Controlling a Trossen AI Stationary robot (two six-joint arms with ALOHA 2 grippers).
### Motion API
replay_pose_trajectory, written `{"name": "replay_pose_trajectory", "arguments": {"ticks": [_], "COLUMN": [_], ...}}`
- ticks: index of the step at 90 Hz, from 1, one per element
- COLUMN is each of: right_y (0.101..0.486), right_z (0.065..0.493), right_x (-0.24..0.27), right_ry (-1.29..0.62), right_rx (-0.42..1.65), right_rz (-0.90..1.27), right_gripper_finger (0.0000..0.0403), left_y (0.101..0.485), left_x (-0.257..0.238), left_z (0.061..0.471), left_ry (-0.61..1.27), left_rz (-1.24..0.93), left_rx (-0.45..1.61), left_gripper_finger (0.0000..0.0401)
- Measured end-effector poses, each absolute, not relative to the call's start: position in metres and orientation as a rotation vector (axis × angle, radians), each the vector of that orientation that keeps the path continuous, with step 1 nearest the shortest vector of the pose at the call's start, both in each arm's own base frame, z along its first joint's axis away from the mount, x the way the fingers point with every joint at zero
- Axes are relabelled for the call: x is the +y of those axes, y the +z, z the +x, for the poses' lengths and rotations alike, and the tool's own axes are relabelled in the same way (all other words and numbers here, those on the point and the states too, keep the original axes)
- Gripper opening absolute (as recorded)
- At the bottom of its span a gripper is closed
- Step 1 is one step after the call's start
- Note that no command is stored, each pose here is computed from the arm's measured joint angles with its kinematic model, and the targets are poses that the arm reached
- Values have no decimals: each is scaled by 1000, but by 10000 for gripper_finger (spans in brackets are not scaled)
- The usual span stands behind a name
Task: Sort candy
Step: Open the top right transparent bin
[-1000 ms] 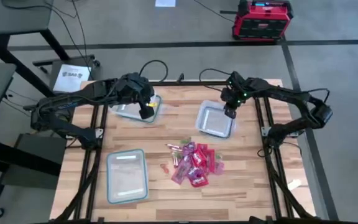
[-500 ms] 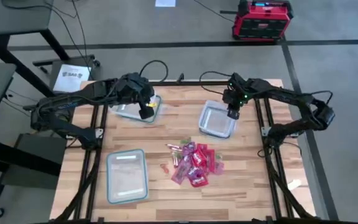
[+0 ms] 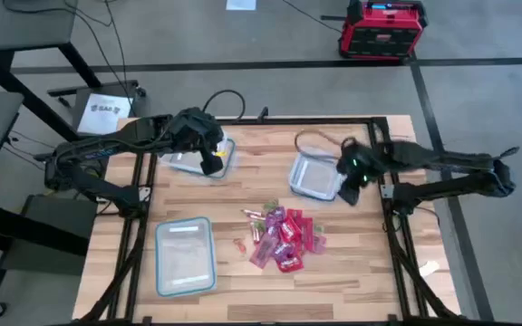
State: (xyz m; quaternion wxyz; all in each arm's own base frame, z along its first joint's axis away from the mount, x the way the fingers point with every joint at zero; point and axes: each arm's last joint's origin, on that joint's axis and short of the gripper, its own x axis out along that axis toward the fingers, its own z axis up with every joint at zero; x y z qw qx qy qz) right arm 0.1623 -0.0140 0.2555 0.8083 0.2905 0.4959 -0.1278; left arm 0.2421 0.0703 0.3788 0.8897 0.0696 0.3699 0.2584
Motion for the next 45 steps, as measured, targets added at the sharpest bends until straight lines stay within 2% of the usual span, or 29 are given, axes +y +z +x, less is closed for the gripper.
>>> {"name": "replay_pose_trajectory", "arguments": {"ticks": [19, 34, 45], "right_y": [217, 185, 167], "right_z": [177, 181, 185], "right_x": [26, 31, 29], "right_ry": [-339, -532, -602], "right_rx": [984, 1006, 1046], "right_rz": [738, 786, 782], "right_gripper_finger": [132, 110, 90], "left_y": [379, 379, 379], "left_x": [70, 70, 70], "left_z": [242, 242, 242], "left_ry": [538, 540, 539], "left_rz": [141, 137, 137], "left_rx": [767, 766, 766], "left_gripper_finger": [0, 0, 0]}}
